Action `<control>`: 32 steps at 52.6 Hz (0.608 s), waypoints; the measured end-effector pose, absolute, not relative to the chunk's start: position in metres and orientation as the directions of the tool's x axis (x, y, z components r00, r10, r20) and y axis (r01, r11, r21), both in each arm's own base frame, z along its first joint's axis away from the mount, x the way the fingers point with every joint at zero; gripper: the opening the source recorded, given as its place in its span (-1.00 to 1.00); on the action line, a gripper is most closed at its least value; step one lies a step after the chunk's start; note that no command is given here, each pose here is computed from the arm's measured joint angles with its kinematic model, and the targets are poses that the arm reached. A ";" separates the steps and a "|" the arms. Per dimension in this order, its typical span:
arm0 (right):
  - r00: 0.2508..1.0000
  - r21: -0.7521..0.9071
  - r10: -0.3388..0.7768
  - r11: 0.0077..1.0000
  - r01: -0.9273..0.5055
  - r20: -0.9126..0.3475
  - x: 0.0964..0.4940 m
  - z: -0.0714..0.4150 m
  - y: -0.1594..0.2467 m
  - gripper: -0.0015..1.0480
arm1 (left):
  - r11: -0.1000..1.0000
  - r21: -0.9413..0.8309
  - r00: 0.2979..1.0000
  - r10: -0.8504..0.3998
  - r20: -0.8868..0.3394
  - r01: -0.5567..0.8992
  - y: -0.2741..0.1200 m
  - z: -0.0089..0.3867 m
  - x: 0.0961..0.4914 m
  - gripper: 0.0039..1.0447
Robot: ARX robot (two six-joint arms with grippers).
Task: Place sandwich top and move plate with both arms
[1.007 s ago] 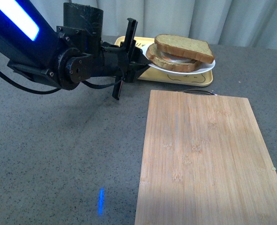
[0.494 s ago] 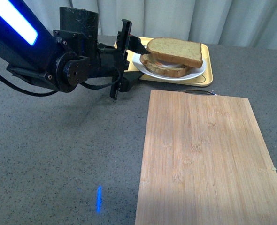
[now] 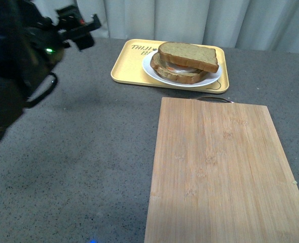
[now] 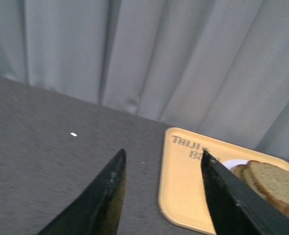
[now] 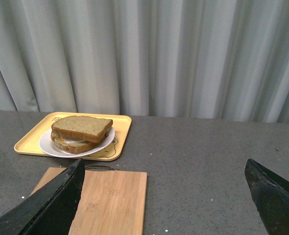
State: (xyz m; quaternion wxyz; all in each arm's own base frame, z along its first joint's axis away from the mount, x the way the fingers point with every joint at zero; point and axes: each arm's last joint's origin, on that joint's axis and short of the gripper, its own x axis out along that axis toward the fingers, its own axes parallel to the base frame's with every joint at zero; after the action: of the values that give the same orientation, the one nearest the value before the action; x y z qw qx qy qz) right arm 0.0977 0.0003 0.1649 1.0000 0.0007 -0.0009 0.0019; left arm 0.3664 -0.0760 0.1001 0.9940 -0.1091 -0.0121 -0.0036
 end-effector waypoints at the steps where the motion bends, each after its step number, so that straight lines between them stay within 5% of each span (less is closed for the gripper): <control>1: 1.000 0.001 0.004 1.000 -0.004 0.002 0.098 0.165 0.000 0.82 | 0.983 -0.184 1.000 -0.001 0.030 0.006 -0.072 0.104 0.360 -0.17; 13: 1.000 0.001 0.004 1.000 -0.004 0.002 0.098 0.165 0.000 0.82 | 0.993 -0.116 1.000 0.014 0.006 -0.014 -0.059 0.107 0.337 -0.92; 25: 1.000 0.001 0.005 1.000 -0.005 0.002 0.098 0.165 0.000 0.82 | 0.995 -0.099 1.000 -0.013 -0.023 0.011 -0.055 0.105 0.325 -0.93; 32: 1.000 0.001 0.002 1.000 -0.002 -0.002 0.098 0.165 0.000 0.82 | 0.999 -0.038 0.999 -0.007 -0.050 0.006 -0.024 0.127 0.253 -0.93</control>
State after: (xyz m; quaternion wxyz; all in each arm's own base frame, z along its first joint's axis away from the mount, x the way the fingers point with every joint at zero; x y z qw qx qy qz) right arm 0.0979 0.0001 0.1646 1.0000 0.0007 0.0012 0.0010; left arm 0.2529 -0.0238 0.1270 0.9995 -0.0189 0.0248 -0.0033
